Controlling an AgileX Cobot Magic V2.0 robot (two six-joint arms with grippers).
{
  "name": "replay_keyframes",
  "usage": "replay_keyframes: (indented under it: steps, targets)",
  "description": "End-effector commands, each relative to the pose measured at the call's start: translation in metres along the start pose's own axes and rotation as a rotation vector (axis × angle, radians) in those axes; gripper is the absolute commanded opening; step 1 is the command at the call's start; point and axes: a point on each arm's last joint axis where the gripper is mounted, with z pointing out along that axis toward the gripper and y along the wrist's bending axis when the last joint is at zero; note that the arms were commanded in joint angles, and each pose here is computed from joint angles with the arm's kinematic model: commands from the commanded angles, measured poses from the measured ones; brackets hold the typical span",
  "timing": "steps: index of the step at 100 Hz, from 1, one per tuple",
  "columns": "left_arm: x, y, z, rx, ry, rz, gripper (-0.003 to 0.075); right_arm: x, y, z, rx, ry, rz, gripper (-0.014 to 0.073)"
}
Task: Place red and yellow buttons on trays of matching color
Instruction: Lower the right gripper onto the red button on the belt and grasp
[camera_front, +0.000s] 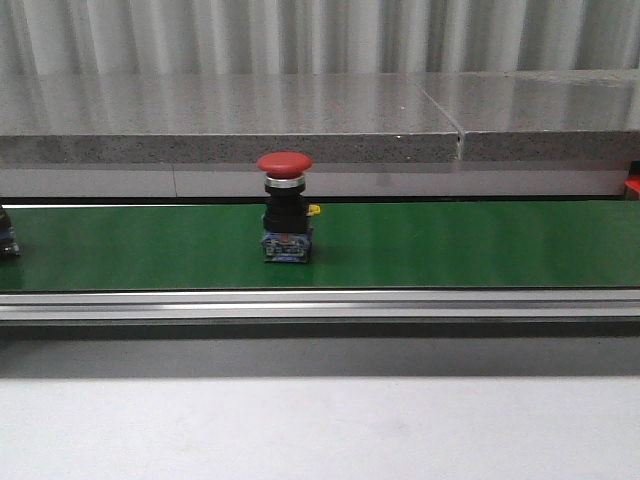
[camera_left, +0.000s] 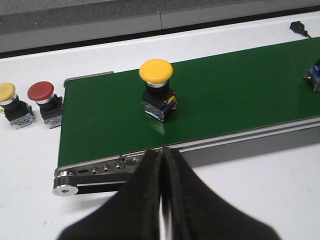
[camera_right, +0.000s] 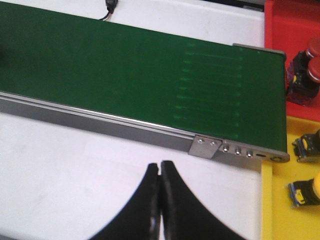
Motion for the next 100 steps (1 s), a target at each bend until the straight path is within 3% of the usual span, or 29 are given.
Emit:
replay_keyframes:
  steps: [1, 21, 28, 35, 52, 59, 80, 100]
  targets:
    - [-0.013, 0.001, -0.004, -0.003, -0.085, -0.015, -0.0021, -0.028, 0.003, -0.001, -0.03, -0.057, -0.017, -0.0069]
    - [-0.013, 0.001, -0.004, -0.003, -0.085, -0.015, -0.0021, -0.066, 0.019, 0.019, -0.12, 0.03, -0.086, -0.0062]
    - [-0.013, 0.001, -0.004, -0.003, -0.085, -0.015, -0.0021, -0.079, 0.027, 0.03, -0.145, 0.061, -0.105, -0.0008]
    - [-0.013, 0.001, -0.004, -0.003, -0.085, -0.015, -0.0021, -0.091, 0.036, 0.043, -0.17, 0.086, -0.127, 0.0115]
    - [-0.013, 0.001, -0.004, -0.003, -0.085, -0.015, -0.0021, -0.112, 0.059, 0.067, -0.24, 0.151, -0.16, 0.0573]
    - [-0.013, 0.001, -0.004, -0.003, -0.085, -0.015, -0.0021, -0.119, 0.067, 0.076, -0.256, 0.181, -0.166, 0.0668]
    - [-0.013, 0.001, -0.004, -0.003, -0.085, -0.015, -0.0021, -0.136, 0.084, 0.099, -0.305, 0.246, -0.154, 0.0643]
    - [-0.013, 0.001, -0.004, -0.003, -0.085, -0.015, -0.0021, -0.145, 0.103, 0.123, -0.362, 0.375, -0.242, 0.0643]
